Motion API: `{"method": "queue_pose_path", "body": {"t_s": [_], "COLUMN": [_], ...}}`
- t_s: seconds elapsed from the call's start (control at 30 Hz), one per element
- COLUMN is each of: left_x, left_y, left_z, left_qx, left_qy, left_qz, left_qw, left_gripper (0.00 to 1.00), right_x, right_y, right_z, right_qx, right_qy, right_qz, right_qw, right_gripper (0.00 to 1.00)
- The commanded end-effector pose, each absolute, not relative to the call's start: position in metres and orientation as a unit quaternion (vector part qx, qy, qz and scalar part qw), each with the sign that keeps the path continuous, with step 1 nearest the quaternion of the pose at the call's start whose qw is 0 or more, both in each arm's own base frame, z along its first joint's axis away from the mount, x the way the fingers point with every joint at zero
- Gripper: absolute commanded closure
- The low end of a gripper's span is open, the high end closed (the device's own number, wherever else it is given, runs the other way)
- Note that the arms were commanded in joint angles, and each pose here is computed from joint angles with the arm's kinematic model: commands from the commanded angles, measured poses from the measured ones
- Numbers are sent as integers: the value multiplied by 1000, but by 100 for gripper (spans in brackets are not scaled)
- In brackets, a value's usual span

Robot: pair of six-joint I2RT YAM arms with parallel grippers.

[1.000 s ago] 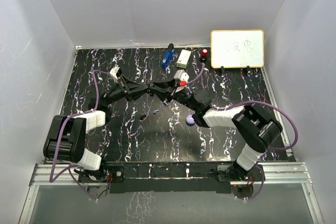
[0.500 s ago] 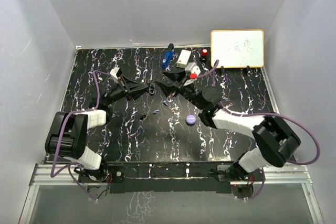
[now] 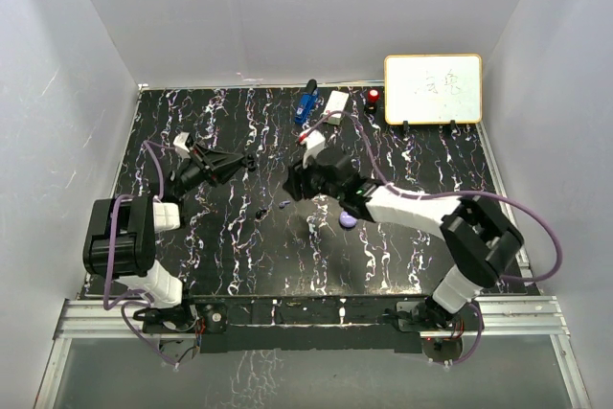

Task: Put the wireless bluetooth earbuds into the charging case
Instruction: Pick up the earbud from the center of the board.

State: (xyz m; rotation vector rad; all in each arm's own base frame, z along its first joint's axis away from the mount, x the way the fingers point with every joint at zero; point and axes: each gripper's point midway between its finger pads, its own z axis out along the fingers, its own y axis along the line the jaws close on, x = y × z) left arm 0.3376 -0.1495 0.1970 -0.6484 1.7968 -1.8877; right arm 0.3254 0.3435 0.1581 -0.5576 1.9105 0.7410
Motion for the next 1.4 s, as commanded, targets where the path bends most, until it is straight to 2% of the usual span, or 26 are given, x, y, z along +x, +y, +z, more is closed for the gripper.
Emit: {"method": "queue_pose_path", "body": {"t_s": [0.0, 0.3, 0.73, 1.37], "left_x": [326, 318, 312, 312], "left_y": [-135, -107, -87, -80], "left_z": [207, 213, 222, 227], "left_qx": [-212, -231, -242, -245], "left_qy": [646, 646, 649, 643], "left_qz": [-688, -671, -655, -659], "left_qw": [254, 281, 302, 305], "left_gripper": [100, 100, 100, 100], "right_x": [296, 276, 287, 303], "right_y": [377, 408, 421, 437], "right_z": [136, 86, 73, 63], "right_qx": [-269, -328, -382, -409], "right_qy": [806, 816, 784, 768], "right_qz": [287, 226, 178, 147], "right_qw": [443, 419, 456, 471], "right_gripper": [55, 53, 47, 45]}}
